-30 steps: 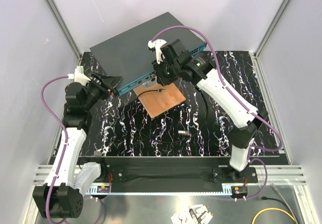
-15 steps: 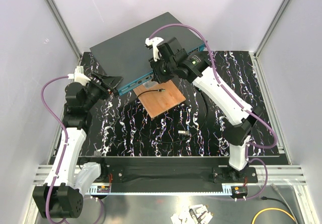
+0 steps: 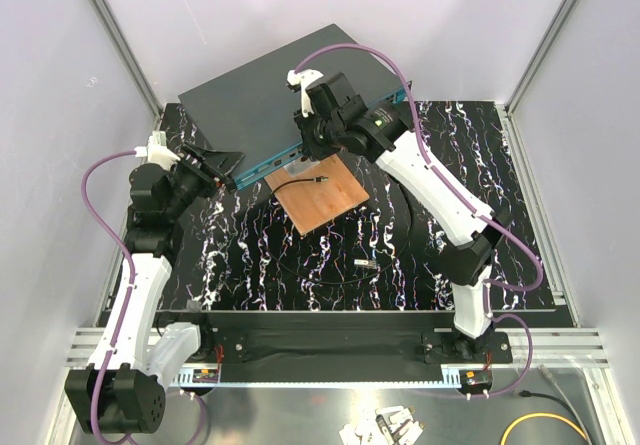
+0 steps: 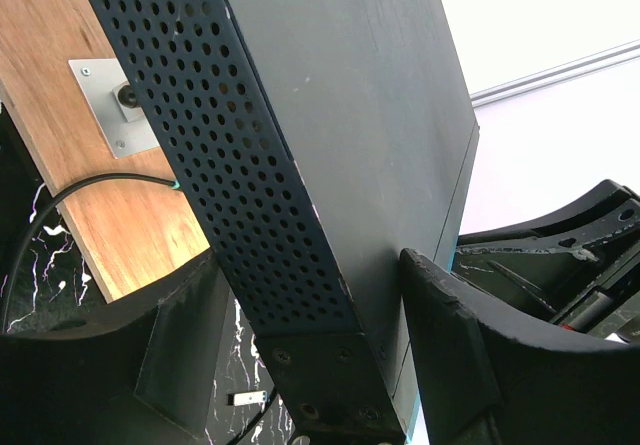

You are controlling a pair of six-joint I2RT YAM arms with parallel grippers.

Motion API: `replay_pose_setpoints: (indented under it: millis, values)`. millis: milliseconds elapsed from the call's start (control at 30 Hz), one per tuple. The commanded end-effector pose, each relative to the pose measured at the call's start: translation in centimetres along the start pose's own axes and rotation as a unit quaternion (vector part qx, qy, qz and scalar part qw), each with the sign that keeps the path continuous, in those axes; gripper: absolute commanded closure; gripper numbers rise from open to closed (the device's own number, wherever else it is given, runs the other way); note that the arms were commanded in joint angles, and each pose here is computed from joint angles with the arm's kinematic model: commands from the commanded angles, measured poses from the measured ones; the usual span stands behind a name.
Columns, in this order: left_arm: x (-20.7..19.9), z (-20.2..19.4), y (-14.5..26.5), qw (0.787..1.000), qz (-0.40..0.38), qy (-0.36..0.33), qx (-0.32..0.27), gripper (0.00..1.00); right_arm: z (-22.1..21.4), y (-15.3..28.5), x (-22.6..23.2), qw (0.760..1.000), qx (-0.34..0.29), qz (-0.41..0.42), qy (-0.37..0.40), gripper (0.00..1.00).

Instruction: Insert the plug into the switch port

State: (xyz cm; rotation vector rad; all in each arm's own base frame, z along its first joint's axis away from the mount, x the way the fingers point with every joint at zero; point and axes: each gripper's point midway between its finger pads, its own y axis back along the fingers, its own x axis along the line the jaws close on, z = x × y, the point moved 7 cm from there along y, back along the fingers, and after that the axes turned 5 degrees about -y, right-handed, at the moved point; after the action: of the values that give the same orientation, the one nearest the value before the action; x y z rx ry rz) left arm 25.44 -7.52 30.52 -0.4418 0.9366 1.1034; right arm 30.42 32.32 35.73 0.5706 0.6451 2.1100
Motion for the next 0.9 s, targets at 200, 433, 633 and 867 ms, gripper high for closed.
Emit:
replay_pose_setpoints:
  millis: [200, 433, 633, 867]
  values:
    - [-1.2, -1.2, -0.1, 0.996, -0.059, -0.058, 0.031, 0.78, 2.9, -0.1, -0.2, 0.991, -0.112, -0.029, -0.070, 0.85]
    - [-1.0, -1.8, -0.1, 0.996, -0.059, -0.056, 0.040, 0.80, 3.2, -1.3, -0.2, 0.988, -0.120, -0.038, -0.090, 0.87]
    - [-0.7, -2.3, -0.2, 0.996, -0.056, -0.057, 0.045, 0.83, 3.8, -2.3, 0.0, 0.986, -0.130, -0.037, -0.098, 0.91]
    - [-0.6, -2.7, -0.3, 0.996, -0.057, -0.056, 0.051, 0.84, 4.0, -3.1, -0.3, 0.983, -0.141, -0.045, -0.104, 0.93]
